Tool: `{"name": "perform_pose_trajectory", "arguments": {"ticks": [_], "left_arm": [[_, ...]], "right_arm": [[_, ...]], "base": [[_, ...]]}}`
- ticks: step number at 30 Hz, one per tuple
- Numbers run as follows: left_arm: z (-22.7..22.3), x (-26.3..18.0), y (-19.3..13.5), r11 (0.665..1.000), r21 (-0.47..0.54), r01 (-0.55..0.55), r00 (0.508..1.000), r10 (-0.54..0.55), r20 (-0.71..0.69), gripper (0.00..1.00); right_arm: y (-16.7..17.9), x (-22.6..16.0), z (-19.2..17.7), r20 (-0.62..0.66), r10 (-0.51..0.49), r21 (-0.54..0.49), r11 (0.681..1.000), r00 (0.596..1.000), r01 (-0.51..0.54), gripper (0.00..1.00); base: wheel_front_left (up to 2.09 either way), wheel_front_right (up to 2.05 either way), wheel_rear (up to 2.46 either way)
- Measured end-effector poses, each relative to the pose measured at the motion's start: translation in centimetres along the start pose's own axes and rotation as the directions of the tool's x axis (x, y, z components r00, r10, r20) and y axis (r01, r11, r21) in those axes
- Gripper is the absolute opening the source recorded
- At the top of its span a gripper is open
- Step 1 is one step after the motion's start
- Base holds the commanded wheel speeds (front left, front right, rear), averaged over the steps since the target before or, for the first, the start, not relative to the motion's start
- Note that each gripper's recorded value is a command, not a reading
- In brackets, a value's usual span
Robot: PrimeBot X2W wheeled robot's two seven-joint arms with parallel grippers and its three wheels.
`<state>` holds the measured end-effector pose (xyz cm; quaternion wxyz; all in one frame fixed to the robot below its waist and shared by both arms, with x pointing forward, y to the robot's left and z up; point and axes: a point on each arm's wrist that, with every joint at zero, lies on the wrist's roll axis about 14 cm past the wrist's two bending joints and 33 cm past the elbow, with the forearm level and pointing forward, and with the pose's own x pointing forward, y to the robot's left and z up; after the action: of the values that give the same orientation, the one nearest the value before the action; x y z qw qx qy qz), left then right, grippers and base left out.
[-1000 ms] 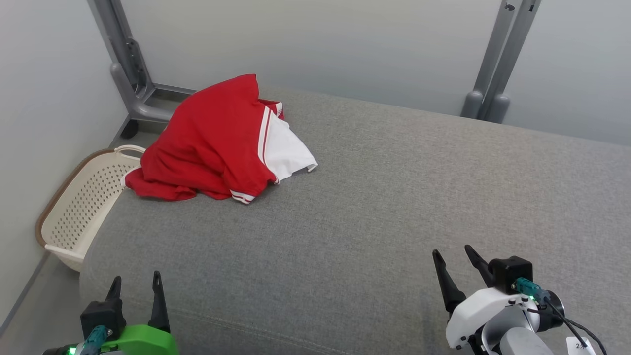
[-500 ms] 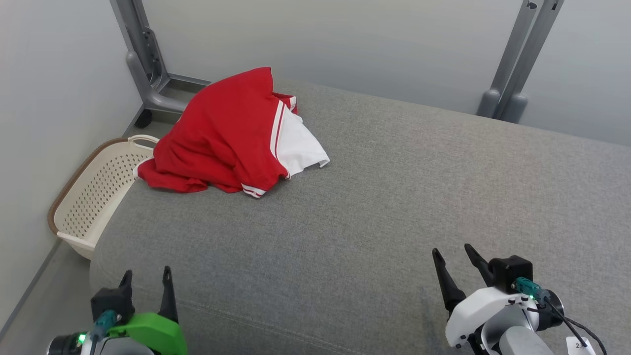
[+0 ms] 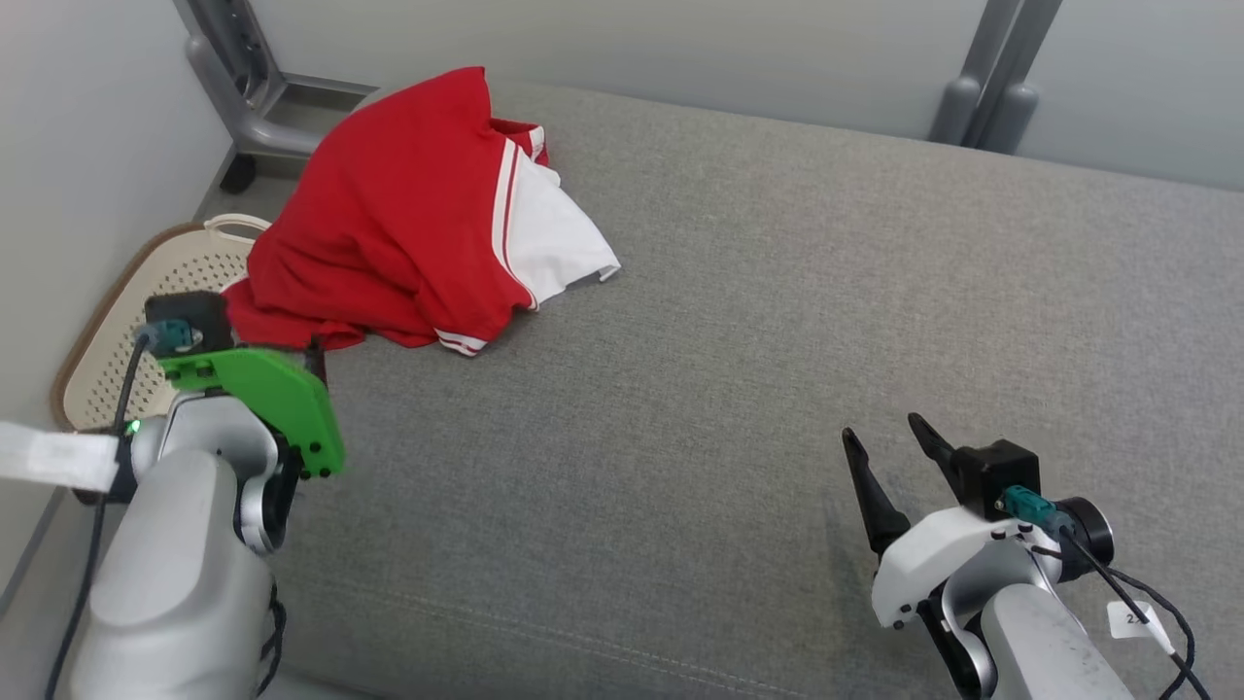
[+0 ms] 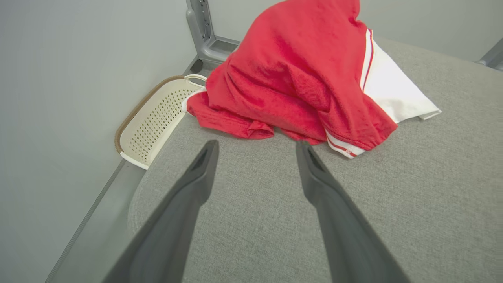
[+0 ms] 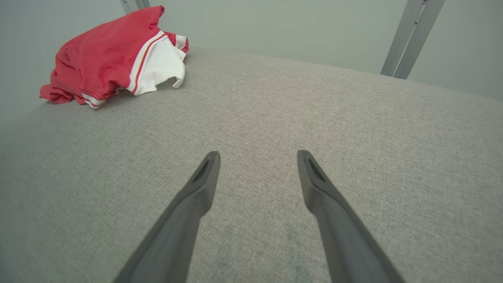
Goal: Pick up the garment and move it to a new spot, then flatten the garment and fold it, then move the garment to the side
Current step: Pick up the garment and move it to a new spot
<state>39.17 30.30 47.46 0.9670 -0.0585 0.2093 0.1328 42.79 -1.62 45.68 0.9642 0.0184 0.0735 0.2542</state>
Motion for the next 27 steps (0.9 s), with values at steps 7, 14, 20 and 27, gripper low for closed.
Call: {"name": "perform_pose_trajectory", "arguments": {"ticks": [7,14,20,27], "left_arm": [[1.1,4.2,-2.8,0.998,-0.025,0.056,0.988,-0.059,-0.141,1.00],[1.2,8.0,-4.2,0.997,-0.007,0.071,0.970,-0.071,-0.231,1.00],[0.1,10.8,-4.9,0.998,0.011,0.068,0.957,-0.062,-0.282,1.00],[-2.9,13.1,-4.2,1.000,0.023,0.012,0.928,-0.002,-0.372,1.00]], "right_arm": [[-1.3,0.4,-0.8,-0.039,-0.018,-0.044,0.999,0.999,0.016,1.00],[-2.7,0.6,-1.7,-0.076,-0.042,-0.052,0.998,0.996,0.038,1.00],[-3.5,-0.2,-3.3,-0.114,-0.064,-0.038,0.997,0.991,0.060,1.00],[-5.6,-0.9,-5.2,-0.163,-0.120,-0.037,0.993,0.979,0.116,1.00]], "base": [[0.00,0.00,0.00],[0.00,0.00,0.00],[0.00,0.00,0.00],[0.00,0.00,0.00]]}}
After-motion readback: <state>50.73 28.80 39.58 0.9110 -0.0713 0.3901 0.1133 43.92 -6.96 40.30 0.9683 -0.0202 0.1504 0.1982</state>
